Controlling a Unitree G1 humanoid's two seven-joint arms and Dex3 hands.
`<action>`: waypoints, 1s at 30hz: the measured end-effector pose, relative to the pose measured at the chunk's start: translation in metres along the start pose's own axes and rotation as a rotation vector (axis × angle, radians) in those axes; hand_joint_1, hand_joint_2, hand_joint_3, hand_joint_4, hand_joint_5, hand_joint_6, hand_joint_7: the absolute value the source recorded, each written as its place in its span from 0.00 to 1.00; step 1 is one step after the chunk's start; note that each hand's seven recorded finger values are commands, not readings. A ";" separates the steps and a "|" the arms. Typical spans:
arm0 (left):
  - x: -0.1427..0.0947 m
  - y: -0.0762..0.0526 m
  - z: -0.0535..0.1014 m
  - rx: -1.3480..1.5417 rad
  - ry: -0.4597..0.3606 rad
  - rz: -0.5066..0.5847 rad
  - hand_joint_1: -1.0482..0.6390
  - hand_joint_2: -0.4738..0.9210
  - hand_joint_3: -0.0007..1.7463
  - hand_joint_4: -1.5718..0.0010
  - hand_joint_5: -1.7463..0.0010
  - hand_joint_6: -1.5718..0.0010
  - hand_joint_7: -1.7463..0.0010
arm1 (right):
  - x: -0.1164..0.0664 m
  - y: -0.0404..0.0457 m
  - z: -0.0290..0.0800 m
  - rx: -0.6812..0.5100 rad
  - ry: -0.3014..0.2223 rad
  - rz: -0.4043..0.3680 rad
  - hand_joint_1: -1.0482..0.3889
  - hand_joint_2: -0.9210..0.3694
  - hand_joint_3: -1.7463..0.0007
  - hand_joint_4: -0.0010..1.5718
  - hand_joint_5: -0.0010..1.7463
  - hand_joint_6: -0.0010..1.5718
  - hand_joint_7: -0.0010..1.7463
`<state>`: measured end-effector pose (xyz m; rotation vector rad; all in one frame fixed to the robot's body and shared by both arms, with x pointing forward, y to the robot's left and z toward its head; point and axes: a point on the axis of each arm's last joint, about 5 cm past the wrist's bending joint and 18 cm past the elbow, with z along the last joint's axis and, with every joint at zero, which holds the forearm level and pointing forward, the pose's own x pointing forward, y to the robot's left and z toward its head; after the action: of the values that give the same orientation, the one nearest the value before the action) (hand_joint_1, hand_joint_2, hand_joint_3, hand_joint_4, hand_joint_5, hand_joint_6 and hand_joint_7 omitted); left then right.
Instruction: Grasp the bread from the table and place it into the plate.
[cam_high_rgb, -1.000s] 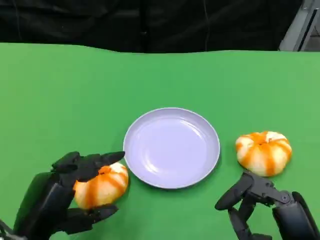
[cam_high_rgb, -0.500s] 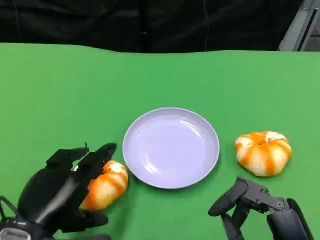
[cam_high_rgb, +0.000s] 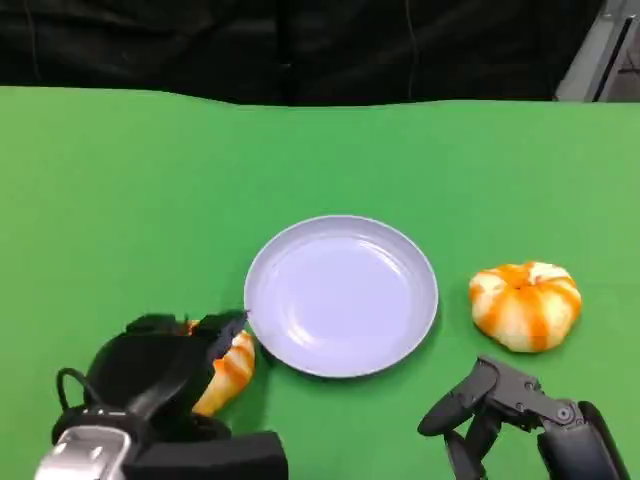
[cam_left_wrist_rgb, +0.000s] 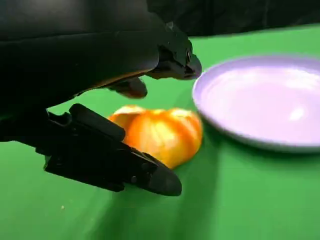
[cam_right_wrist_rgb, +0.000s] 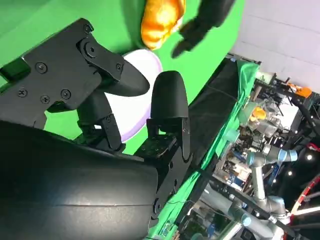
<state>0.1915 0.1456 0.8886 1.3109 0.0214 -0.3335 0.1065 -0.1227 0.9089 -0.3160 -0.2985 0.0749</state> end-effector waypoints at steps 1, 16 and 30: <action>0.003 -0.002 0.000 0.010 0.009 -0.018 0.35 1.00 0.01 0.66 0.87 0.73 0.99 | 0.000 0.0000 0.000 0.000 0.000 0.000 0.63 0.40 0.31 0.51 0.91 0.47 0.70; 0.006 -0.026 -0.013 -0.189 -0.089 0.248 0.54 0.72 0.58 0.44 0.00 0.25 0.73 | -0.001 -0.0006 0.003 0.002 0.007 -0.006 0.63 0.38 0.33 0.50 0.92 0.47 0.70; -0.013 -0.020 -0.007 -0.354 -0.304 0.569 0.54 0.52 0.83 0.43 0.02 0.38 0.43 | 0.001 -0.0009 0.003 -0.001 0.006 -0.005 0.63 0.39 0.32 0.51 0.91 0.47 0.70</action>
<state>0.1752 0.1512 0.8706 0.8577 -0.5185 -0.0323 0.1070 -0.1226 0.9119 -0.3169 -0.2932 0.0689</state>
